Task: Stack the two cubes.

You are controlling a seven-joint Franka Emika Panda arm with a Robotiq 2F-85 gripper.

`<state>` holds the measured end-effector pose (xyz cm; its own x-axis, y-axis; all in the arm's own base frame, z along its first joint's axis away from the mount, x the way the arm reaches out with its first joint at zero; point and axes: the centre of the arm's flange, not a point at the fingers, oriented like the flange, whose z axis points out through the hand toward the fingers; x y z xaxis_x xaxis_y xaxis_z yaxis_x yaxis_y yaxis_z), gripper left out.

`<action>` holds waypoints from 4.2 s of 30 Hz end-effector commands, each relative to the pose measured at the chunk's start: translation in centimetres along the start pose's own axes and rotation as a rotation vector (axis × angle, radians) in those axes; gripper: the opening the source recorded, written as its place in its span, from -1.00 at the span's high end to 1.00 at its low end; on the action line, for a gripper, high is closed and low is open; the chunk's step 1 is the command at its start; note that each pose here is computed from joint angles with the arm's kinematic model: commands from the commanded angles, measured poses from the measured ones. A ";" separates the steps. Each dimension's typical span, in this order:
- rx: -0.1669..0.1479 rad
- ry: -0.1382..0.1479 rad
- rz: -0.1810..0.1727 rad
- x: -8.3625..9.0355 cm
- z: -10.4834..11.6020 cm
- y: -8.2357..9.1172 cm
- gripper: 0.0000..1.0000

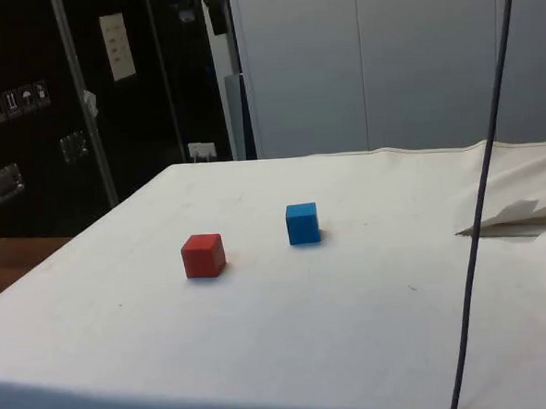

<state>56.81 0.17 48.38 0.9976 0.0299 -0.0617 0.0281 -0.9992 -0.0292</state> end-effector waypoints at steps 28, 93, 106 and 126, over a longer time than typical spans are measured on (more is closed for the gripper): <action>-0.044 0.083 0.000 2.6 3.3 -5.4 -1.00; -0.049 0.123 -0.086 4.8 23.9 -6.4 -1.00; -0.052 0.128 -0.073 5.3 27.7 -5.2 -1.00; -0.061 0.148 -0.060 5.7 31.0 -3.9 -1.00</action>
<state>60.32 5.11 17.25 0.9929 0.0882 0.0804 0.0857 -0.9958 0.0332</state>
